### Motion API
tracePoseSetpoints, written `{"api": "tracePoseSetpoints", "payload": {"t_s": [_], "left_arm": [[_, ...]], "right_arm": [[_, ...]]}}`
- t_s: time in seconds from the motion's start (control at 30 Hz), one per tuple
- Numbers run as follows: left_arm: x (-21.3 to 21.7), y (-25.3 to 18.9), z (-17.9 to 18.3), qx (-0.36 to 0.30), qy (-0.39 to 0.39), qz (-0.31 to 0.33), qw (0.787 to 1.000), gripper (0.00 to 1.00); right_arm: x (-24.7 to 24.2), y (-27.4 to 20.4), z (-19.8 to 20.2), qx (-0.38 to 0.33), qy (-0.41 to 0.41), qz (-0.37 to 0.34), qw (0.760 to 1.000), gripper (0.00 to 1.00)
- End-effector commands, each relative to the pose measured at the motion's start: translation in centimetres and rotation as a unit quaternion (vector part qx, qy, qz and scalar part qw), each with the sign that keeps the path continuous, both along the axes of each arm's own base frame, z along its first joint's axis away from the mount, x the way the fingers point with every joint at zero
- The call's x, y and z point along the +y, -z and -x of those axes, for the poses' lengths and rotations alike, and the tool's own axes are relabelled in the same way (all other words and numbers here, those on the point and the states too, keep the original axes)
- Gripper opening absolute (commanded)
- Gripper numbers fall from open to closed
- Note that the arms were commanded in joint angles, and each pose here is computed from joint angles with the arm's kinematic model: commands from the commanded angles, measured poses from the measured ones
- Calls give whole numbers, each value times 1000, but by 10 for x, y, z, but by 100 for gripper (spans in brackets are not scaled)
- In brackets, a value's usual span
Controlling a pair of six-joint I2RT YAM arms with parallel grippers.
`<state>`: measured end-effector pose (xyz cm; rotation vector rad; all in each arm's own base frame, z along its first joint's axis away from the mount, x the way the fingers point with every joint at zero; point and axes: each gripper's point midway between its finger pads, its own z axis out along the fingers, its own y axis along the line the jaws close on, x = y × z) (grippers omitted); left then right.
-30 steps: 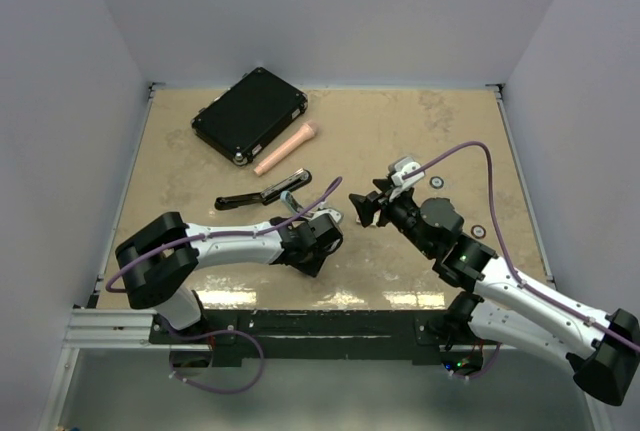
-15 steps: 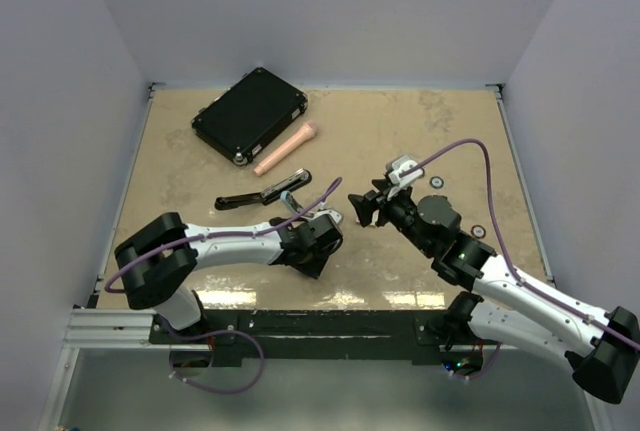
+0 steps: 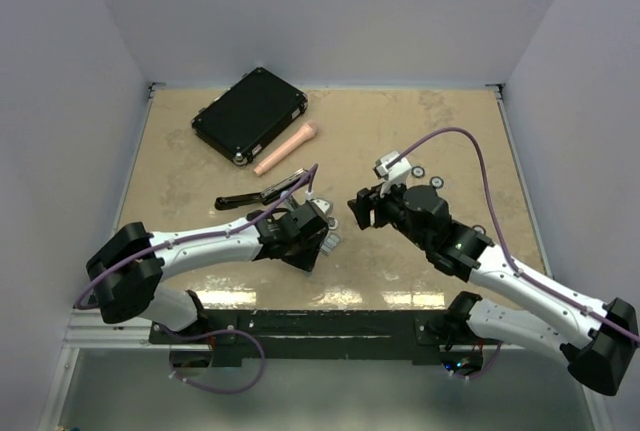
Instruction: Load the staples into the stapler
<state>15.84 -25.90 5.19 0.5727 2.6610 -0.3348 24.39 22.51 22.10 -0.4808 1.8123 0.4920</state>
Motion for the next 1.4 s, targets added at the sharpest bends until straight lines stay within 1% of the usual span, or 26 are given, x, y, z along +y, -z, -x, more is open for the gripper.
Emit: {"api": "tracePoseSetpoints", "payload": {"t_s": [0.0, 0.13, 0.23, 0.33, 0.43, 0.47, 0.53, 0.57, 0.63, 0.7, 0.77, 0.8, 0.83, 0.93, 1.13, 1.2, 1.37], "left_arm": [[2, 6, 11, 29, -9, 2, 1000, 45], [3, 4, 9, 24, -29, 10, 999, 40], [7, 5, 8, 20, -67, 20, 997, 37], [11, 3, 6, 17, -119, 35, 992, 37], [14, 0, 2, 13, -182, 58, 982, 37], [15, 1, 2, 17, -216, 72, 974, 37], [8, -2, 2, 27, -260, 105, 960, 37], [2, -4, 2, 27, -268, 127, 954, 38], [-5, -5, 5, 29, -298, 149, 942, 37], [-3, 4, 8, 31, -320, 144, 936, 38], [-6, 10, 13, 41, -340, 153, 927, 38], [-4, 12, 12, 35, -353, 154, 922, 37], [-5, 12, 16, 41, -373, 164, 912, 37], [0, 13, 20, 28, -405, 175, 897, 35], [1, 15, 17, 12, -423, 171, 890, 33], [2, 14, 13, -2, -428, 173, 887, 33], [4, 20, 11, -8, -443, 164, 881, 32]], "right_arm": [[5, -6, -5, 21, 10, -5, 1000, 68], [12, -1, -5, 40, 7, -8, 999, 68], [17, 2, -5, 56, 4, -21, 998, 68], [16, 3, -5, 65, 16, -28, 997, 68], [15, 1, -6, 65, 24, -34, 997, 68], [15, -1, -6, 62, 22, -35, 997, 68], [14, -3, -3, 61, 14, -33, 997, 68], [14, -8, 0, 58, 8, -38, 998, 68], [17, -4, 9, 63, -13, -48, 997, 68], [16, -8, 17, 61, -24, -72, 995, 68], [18, -1, 27, 71, -40, -92, 992, 68], [17, -4, 31, 71, -44, -102, 991, 68], [16, 1, 34, 75, -48, -102, 991, 68], [12, 1, 41, 74, -55, -105, 990, 68], [1, -6, 50, 57, -59, -106, 991, 68], [-1, -7, 51, 54, -61, -105, 991, 68], [-2, -8, 53, 52, -68, -98, 992, 68]]}}
